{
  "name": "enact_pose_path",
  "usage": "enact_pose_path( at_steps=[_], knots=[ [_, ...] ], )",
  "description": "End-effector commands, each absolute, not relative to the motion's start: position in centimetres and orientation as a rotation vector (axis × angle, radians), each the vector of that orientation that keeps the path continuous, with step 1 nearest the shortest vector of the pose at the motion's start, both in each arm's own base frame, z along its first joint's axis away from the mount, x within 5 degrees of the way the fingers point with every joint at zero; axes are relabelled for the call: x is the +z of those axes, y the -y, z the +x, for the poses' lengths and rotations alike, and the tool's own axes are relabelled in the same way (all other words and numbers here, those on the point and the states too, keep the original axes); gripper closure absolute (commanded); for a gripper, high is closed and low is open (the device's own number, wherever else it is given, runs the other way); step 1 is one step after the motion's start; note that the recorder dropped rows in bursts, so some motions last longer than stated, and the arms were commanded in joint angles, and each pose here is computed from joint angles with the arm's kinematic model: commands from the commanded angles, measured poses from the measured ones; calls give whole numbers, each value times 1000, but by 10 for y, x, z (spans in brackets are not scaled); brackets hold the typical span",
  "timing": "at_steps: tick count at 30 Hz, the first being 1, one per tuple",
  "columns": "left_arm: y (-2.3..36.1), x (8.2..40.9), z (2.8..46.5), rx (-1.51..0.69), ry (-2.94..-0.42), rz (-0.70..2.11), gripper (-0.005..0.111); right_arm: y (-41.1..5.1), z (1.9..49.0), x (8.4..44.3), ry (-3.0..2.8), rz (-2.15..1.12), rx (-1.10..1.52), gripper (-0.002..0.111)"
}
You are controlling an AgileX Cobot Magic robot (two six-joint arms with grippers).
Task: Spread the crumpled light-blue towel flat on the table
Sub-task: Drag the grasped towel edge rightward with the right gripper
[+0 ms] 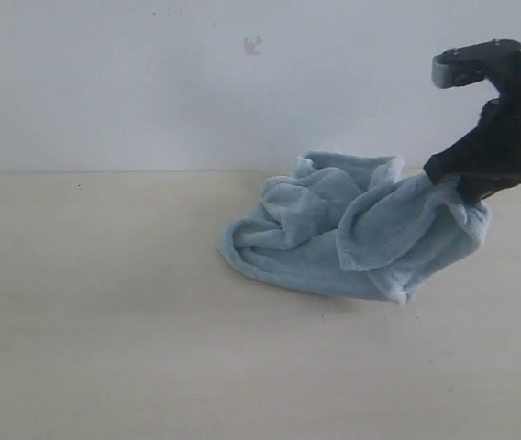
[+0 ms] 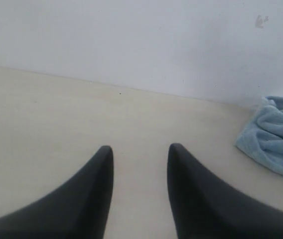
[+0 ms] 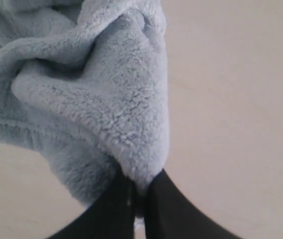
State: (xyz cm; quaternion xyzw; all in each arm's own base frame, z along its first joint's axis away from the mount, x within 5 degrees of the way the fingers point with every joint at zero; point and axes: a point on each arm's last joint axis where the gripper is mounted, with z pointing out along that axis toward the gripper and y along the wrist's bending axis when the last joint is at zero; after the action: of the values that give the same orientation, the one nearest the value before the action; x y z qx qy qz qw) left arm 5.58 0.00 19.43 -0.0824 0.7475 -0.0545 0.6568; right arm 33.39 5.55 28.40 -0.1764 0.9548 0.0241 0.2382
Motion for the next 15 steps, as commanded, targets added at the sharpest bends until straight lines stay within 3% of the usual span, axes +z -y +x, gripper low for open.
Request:
enact_pose_path(
  at_steps=[1, 4, 8, 15],
  knots=[
    [0, 194, 56, -120, -1686, -195, 72, -43, 280, 311, -2444, -341, 53, 108],
    [0, 194, 56, -120, -1686, -195, 72, -37, 243, 316, -2396, -317, 58, 108],
    [0, 194, 56, -120, -1686, -195, 72, -33, 209, 296, -2445, -321, 60, 108],
    [0, 194, 56, -121, -1687, -195, 72, -31, 195, 262, -2538, -337, 61, 108]
  ],
)
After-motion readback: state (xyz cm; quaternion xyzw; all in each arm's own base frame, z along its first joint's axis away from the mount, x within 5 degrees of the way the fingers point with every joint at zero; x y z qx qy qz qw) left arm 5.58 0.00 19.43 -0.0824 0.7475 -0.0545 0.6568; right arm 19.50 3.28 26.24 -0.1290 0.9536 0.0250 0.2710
